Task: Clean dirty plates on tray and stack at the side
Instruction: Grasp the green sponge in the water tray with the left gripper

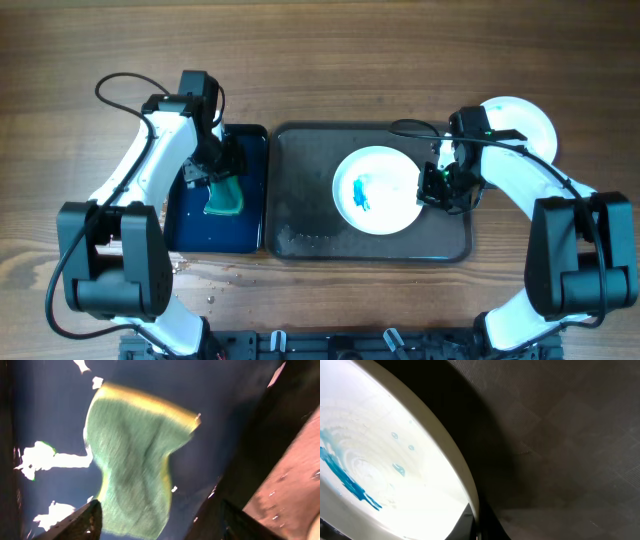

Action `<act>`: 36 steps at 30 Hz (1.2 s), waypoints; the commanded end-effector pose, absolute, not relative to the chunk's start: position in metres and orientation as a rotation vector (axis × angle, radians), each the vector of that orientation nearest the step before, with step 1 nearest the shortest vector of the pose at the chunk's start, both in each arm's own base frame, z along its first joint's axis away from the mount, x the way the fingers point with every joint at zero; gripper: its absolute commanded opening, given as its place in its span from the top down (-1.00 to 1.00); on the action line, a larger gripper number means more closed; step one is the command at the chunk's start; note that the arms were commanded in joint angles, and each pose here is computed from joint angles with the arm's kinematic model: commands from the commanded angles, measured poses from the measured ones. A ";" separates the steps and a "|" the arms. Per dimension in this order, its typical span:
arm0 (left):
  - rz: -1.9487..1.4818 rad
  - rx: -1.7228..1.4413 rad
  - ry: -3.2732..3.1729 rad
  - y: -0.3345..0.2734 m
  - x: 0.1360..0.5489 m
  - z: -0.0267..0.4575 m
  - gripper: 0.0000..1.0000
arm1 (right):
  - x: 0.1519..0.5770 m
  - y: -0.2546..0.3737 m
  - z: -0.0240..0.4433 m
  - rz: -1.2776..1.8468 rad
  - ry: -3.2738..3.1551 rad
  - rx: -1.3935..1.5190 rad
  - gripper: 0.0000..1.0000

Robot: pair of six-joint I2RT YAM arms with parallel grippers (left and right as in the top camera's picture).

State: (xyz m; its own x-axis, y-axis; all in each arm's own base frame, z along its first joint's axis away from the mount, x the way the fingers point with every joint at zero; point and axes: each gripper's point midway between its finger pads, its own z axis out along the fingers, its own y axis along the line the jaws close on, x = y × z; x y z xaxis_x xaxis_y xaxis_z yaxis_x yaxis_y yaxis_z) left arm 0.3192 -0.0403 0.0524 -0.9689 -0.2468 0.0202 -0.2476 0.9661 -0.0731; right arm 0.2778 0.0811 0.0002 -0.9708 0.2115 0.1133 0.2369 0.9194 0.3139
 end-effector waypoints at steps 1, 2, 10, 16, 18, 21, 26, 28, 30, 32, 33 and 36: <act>0.047 0.341 -3.091 -0.033 0.312 0.051 -0.47 | 0.277 0.078 -0.009 -0.460 -2.990 -0.343 0.91; 0.045 0.341 -3.084 -0.033 0.311 0.047 -0.43 | 0.277 0.078 -0.009 -0.459 -2.990 -0.343 0.91; 0.034 0.338 -3.045 -0.033 0.307 0.000 0.22 | 0.277 0.081 -0.008 -0.486 -2.981 -0.343 0.91; 0.052 0.355 -3.065 -0.035 0.314 -0.002 0.92 | 0.276 0.082 -0.008 -0.495 -2.976 -0.349 0.91; 0.059 0.383 -3.083 -0.036 0.318 0.007 0.92 | 0.276 0.082 -0.008 -0.495 -2.977 -0.348 0.91; 0.087 0.355 -3.201 -0.044 0.328 0.046 0.92 | 0.276 0.082 -0.008 -0.495 -2.977 -0.348 0.92; -0.279 0.440 -3.417 -0.024 0.324 0.117 0.92 | 0.277 0.082 -0.008 -0.495 -2.978 -0.347 0.91; -0.533 0.526 -3.425 -0.005 0.319 0.131 0.92 | 0.278 0.082 -0.008 -0.498 -2.983 -0.346 0.91; -0.777 0.571 -3.401 0.010 0.315 0.140 0.92 | 0.280 0.082 -0.008 -0.501 -2.989 -0.346 0.91; -0.897 0.615 -3.404 0.014 0.316 0.147 0.92 | 0.280 0.082 -0.008 -0.502 -2.992 -0.346 0.91; -0.982 0.638 -3.407 0.018 0.317 0.152 0.92 | 0.280 0.082 -0.008 -0.502 -2.992 -0.345 0.91; -1.167 0.689 -3.436 0.022 0.325 0.168 0.92 | 0.281 0.083 -0.008 -0.504 -2.996 -0.344 0.92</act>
